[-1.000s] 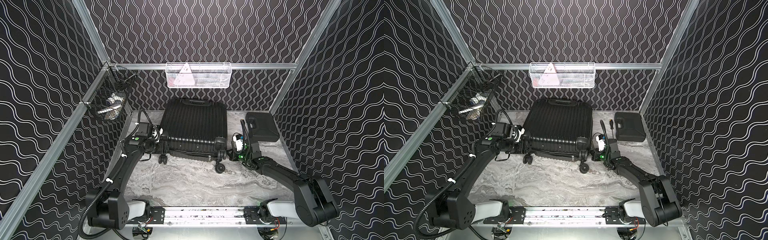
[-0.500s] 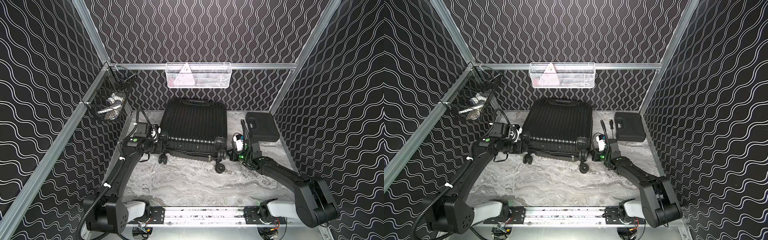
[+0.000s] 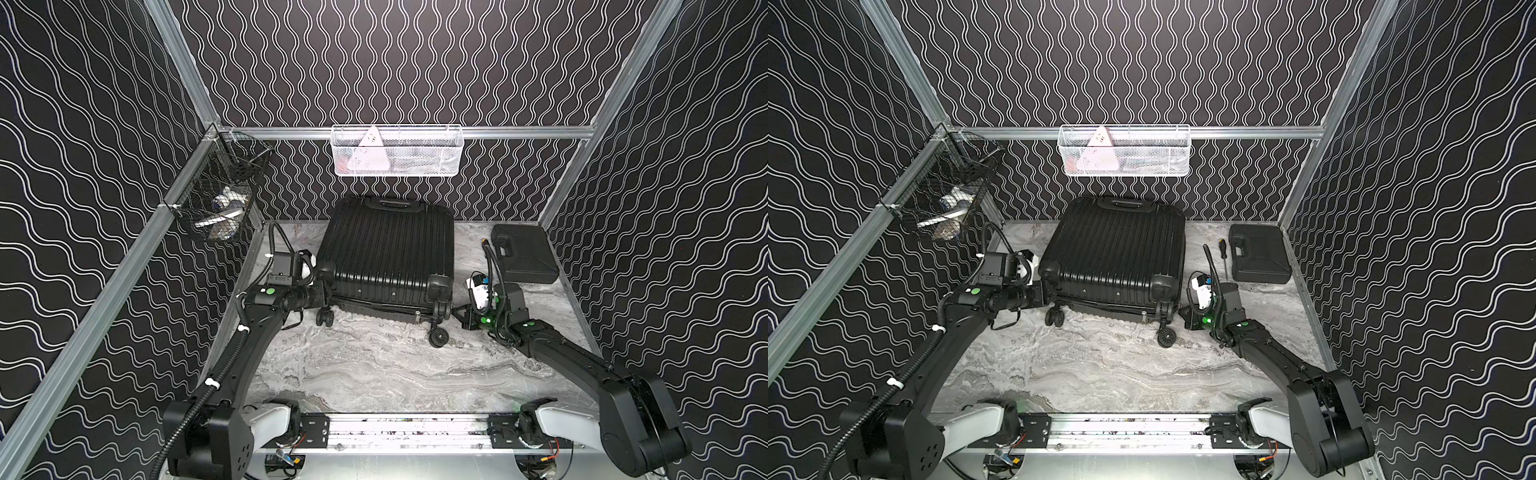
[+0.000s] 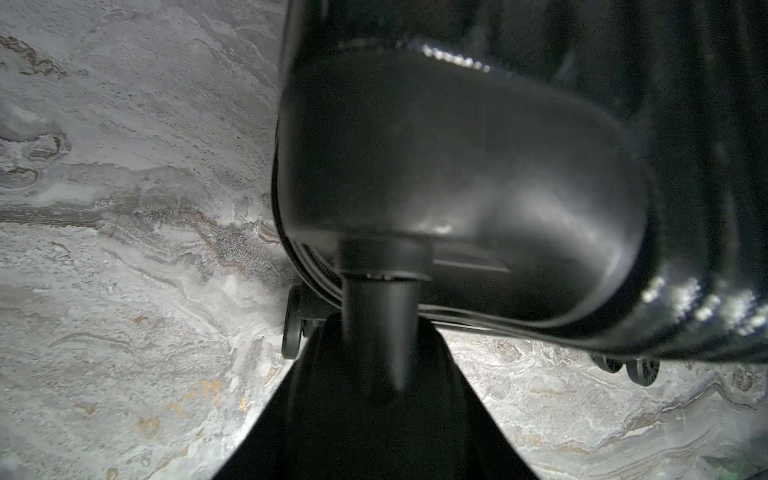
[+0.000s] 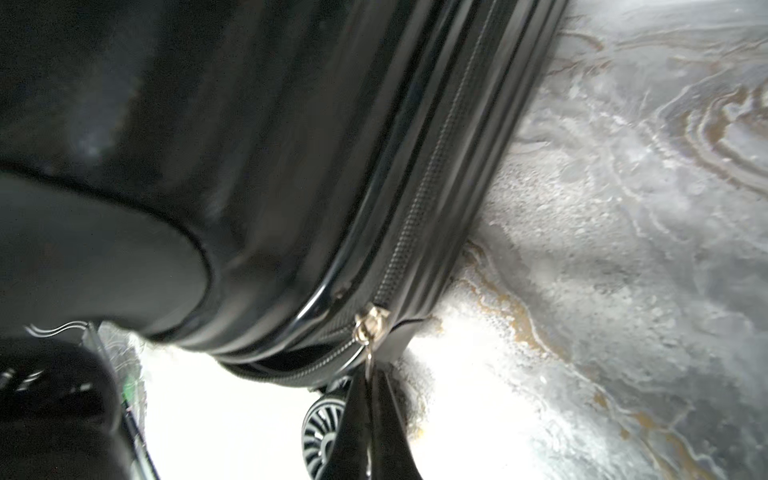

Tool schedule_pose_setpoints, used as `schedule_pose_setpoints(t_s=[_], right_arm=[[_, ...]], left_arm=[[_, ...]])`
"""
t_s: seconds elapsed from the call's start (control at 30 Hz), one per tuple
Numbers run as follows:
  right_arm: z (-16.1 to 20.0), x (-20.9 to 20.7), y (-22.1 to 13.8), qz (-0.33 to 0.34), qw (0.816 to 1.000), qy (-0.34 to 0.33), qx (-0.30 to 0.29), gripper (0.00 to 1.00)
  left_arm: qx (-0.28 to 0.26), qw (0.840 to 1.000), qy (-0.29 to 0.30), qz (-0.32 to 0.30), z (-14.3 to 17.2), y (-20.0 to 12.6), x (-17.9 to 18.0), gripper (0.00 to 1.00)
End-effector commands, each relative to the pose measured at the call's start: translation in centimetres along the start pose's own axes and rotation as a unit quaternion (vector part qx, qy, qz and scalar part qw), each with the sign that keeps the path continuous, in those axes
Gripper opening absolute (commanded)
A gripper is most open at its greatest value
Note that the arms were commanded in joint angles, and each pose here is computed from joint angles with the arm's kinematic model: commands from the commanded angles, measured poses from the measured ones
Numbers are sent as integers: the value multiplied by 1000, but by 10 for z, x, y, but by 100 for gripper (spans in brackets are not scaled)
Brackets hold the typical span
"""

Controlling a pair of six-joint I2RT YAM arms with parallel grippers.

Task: Close the suitcase zippers
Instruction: Zip the zipper on the suitcase.

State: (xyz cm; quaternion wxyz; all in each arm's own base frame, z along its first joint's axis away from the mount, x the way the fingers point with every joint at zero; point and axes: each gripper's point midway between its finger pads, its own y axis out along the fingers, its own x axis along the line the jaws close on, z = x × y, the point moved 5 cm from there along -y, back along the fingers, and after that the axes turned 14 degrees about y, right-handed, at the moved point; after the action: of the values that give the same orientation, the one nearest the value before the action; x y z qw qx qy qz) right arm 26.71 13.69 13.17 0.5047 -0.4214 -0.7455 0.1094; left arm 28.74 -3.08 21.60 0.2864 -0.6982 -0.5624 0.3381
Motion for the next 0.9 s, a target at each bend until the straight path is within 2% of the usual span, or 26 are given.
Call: schedule_pose_setpoints(t_s=[0.0, 0.63, 0.87], right_arm=[[18, -1, -3, -7, 999, 18, 48, 0], [36, 25, -9, -110, 991, 18, 73, 0], [46, 35, -5, -142, 984, 12, 106, 0]], left_arm=[[-31, 997, -54, -39, -10, 0, 11, 16], [-51, 995, -84, -34, -9, -2, 10, 13], [-56, 994, -90, -36, -8, -3, 10, 11]])
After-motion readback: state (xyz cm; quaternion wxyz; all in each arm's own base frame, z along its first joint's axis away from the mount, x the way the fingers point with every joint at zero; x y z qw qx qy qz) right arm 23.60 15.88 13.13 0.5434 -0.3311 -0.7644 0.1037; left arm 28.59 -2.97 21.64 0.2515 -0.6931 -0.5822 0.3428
